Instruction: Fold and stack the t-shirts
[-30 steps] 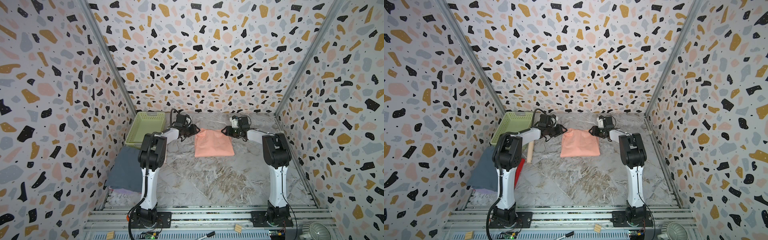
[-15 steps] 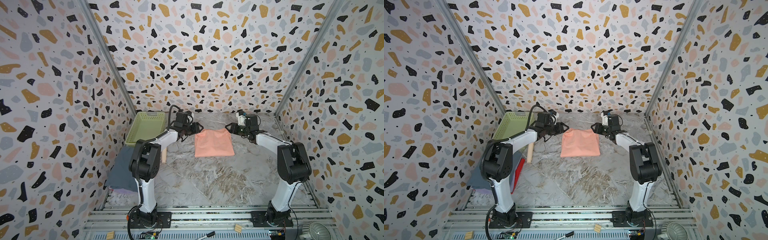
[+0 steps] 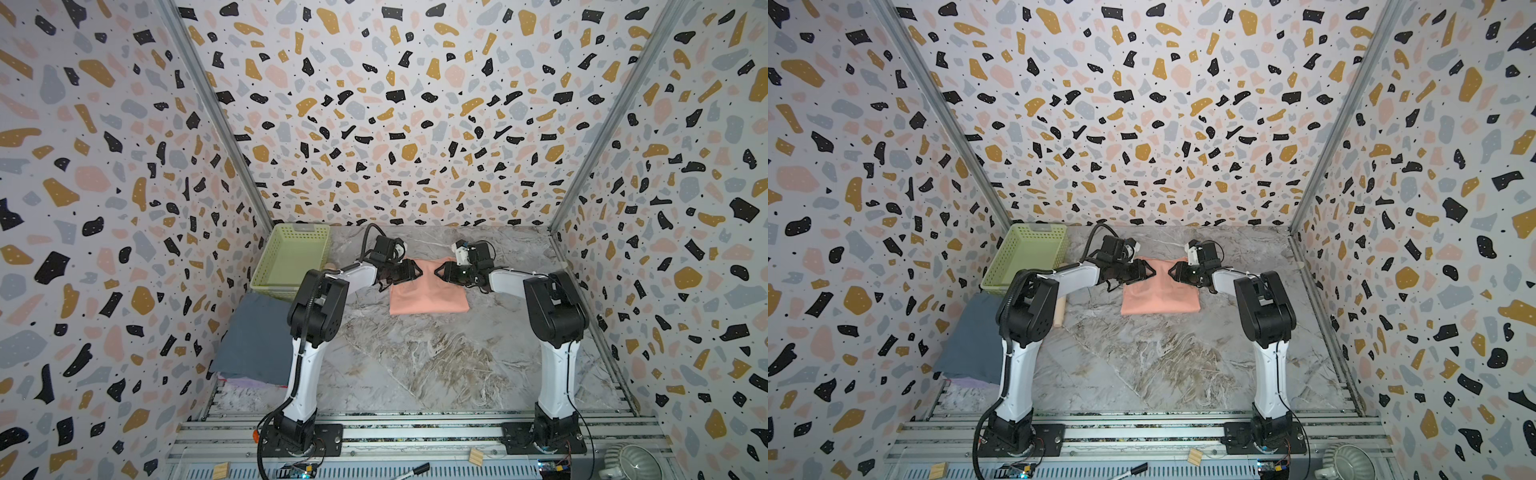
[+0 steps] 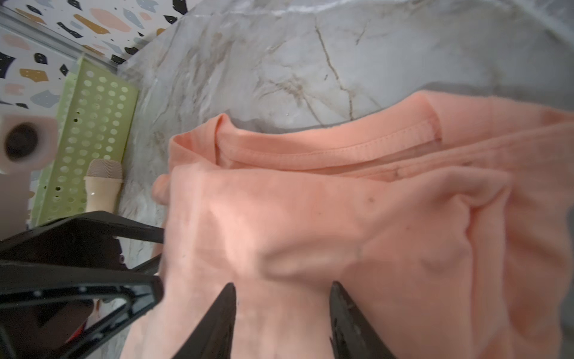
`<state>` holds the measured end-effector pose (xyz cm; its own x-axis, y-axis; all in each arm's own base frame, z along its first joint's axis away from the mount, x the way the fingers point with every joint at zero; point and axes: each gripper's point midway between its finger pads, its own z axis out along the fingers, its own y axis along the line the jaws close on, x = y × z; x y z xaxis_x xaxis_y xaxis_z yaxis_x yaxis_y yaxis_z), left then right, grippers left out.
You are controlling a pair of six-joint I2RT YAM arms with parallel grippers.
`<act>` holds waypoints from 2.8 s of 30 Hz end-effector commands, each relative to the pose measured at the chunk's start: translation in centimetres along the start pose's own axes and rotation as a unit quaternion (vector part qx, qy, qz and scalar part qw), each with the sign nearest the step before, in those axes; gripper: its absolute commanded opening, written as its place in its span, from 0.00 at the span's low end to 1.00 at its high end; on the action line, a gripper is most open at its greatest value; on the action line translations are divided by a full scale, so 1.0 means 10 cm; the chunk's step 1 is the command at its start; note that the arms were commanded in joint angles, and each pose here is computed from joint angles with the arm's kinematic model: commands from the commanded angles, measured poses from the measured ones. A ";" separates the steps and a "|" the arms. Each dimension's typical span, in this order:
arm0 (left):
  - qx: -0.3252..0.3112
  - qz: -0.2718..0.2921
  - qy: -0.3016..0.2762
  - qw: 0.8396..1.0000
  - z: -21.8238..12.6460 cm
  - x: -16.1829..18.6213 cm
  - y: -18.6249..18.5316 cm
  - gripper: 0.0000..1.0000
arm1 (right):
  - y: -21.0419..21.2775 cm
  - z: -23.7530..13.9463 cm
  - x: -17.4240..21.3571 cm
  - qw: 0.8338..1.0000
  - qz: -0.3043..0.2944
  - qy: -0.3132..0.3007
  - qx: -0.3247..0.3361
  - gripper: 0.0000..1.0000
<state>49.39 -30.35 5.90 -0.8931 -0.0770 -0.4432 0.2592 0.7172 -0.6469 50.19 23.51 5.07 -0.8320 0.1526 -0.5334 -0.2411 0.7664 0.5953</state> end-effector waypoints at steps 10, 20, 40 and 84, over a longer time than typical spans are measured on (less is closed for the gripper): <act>-0.031 -0.047 -0.048 0.997 -0.26 -0.52 0.73 0.54 | -0.51 -0.14 -0.33 0.999 0.004 -0.020 0.043 0.49; -0.037 -0.005 -0.097 0.995 -1.03 -0.40 0.22 0.56 | 0.21 -0.90 -0.59 0.994 -0.083 -0.073 0.013 0.57; -0.057 -0.035 0.012 0.998 -0.62 0.93 0.14 0.51 | 0.83 -1.06 0.70 0.873 -0.439 -0.112 0.178 0.94; 0.033 -0.105 -0.018 0.994 -1.16 0.65 -0.08 1.00 | 1.44 -0.49 1.00 0.822 -0.533 -0.168 0.110 0.16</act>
<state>38.54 -23.85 9.98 -0.9264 -0.2132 -0.3105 0.0936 0.6681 -0.7381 36.66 32.98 9.98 -0.0035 -0.5897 -0.8076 -0.6087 0.6420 -0.4662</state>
